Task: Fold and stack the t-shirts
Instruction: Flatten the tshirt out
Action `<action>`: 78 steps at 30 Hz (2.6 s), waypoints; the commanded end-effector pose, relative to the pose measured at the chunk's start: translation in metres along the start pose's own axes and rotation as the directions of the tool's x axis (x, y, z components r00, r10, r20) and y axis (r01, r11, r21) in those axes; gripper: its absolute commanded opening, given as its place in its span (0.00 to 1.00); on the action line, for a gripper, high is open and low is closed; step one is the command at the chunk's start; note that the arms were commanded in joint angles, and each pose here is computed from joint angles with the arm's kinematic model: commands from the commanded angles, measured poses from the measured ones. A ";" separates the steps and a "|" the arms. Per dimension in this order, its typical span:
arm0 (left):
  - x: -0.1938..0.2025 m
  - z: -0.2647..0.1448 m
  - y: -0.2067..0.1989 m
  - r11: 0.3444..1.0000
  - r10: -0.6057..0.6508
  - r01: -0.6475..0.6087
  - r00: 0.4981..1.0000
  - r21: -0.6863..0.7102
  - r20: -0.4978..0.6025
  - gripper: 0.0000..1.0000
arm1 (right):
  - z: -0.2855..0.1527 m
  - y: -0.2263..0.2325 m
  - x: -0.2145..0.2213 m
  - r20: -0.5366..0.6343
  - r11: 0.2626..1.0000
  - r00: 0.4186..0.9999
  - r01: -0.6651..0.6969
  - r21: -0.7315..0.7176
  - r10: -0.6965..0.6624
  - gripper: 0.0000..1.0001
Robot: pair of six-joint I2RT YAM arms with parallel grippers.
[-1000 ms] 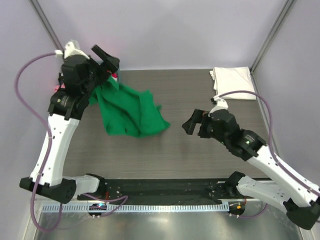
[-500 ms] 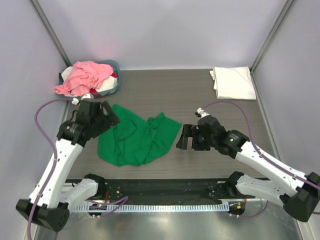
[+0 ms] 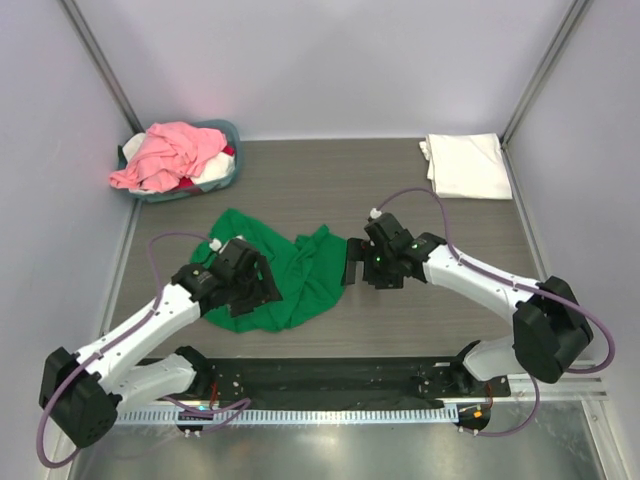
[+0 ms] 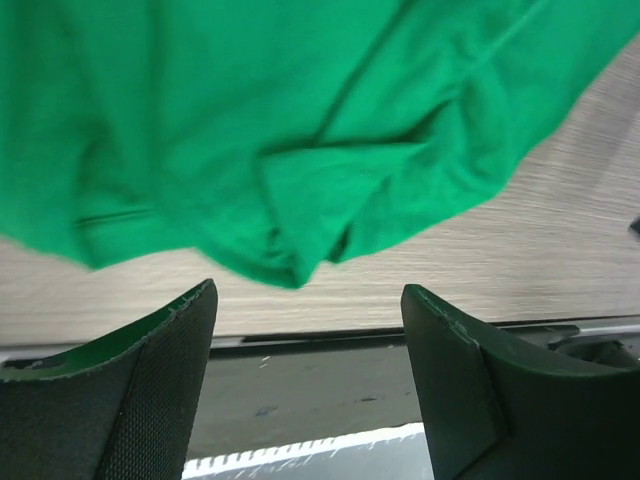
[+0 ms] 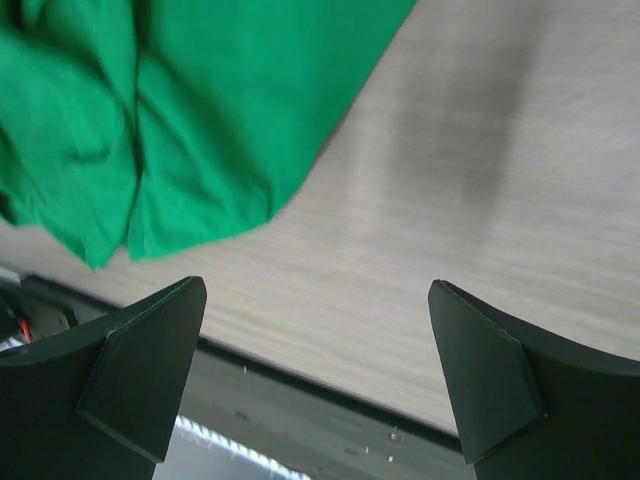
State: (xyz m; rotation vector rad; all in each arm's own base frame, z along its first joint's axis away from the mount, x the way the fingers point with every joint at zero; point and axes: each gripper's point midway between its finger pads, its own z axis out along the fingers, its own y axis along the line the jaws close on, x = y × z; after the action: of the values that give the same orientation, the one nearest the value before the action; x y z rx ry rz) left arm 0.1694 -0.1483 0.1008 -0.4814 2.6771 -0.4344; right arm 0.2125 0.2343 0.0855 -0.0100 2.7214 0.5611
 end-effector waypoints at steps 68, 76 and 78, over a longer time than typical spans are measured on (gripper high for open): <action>-0.154 0.078 -0.024 0.898 0.261 -0.177 0.951 -0.404 0.164 0.00 | 0.030 -0.039 0.026 -0.060 0.992 0.993 -0.110 -0.066 0.106 0.97; -0.187 -0.025 -0.055 0.945 0.232 -0.131 0.913 -0.299 0.335 0.00 | 0.026 -0.033 0.017 -0.039 0.991 0.994 -0.107 -0.078 0.104 0.97; -0.196 -0.061 -0.068 0.965 0.207 -0.119 0.891 -0.232 0.405 0.00 | 0.024 -0.028 0.010 -0.024 0.991 0.994 -0.104 -0.087 0.102 0.97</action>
State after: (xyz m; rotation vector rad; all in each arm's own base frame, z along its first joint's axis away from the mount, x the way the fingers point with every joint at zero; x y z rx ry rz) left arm 0.3400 -0.1325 0.1726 -0.3257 2.4482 0.0619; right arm 0.1997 0.2079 0.0355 0.1034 2.7809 0.6707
